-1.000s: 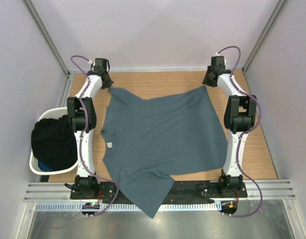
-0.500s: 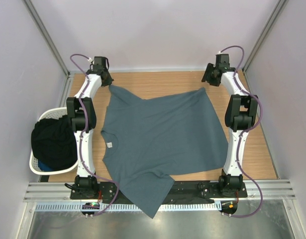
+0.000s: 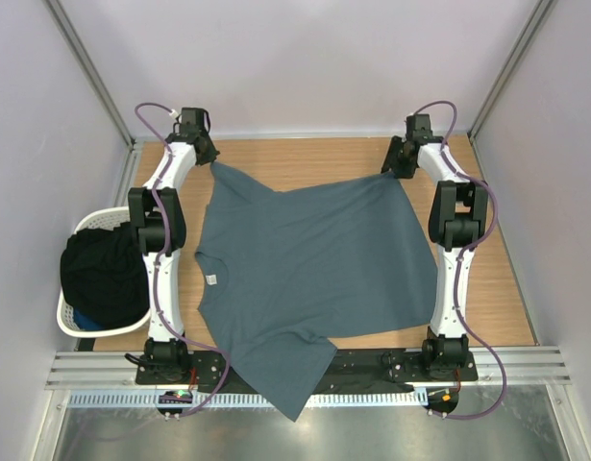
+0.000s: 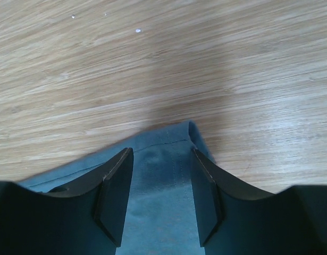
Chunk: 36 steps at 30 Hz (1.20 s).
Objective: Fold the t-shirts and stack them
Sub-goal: Flatten the tshirt out, then fold the tshirt
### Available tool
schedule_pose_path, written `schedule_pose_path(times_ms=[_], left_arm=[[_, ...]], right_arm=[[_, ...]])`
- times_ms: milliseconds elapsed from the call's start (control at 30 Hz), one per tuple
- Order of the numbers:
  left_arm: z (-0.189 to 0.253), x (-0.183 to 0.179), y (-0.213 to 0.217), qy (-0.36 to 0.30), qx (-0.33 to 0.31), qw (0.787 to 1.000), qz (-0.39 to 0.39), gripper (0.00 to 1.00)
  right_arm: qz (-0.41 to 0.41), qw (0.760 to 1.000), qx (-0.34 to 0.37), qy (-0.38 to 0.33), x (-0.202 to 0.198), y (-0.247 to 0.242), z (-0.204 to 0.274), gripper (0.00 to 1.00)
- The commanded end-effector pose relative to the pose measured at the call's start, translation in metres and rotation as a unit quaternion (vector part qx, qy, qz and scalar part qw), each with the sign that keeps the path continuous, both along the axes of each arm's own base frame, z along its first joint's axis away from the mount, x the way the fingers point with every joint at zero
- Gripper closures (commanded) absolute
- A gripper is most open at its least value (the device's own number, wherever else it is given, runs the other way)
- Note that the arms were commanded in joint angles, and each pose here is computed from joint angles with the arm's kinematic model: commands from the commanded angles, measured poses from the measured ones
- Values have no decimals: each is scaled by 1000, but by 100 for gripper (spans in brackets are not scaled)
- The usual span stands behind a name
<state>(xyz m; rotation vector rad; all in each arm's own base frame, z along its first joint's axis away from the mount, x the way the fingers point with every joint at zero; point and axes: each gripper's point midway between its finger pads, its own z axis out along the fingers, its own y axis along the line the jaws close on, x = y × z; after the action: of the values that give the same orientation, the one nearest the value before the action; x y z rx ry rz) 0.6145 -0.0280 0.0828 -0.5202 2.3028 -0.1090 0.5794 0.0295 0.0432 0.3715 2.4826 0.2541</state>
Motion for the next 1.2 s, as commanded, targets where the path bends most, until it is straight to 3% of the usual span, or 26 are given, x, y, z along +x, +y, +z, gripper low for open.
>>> schedule_pose_path(times_ms=[0, 333, 933, 1000, 1167], left_arm=[[26, 15, 5, -41, 2, 999, -1, 100], [26, 15, 4, -41, 3, 999, -5, 100], [35, 22, 0, -53, -3, 998, -15, 100], [37, 23, 0, -55, -4, 998, -16, 100], [43, 26, -1, -62, -4, 998, -22, 100]], right_arm=[[-4, 999, -16, -38, 13, -5, 33, 48], [-27, 998, -36, -46, 17, -15, 41, 48], [-14, 999, -14, -30, 22, -6, 17, 59], [-13, 999, -14, -32, 24, -6, 17, 63], [-14, 999, -13, -48, 31, -6, 24, 88]])
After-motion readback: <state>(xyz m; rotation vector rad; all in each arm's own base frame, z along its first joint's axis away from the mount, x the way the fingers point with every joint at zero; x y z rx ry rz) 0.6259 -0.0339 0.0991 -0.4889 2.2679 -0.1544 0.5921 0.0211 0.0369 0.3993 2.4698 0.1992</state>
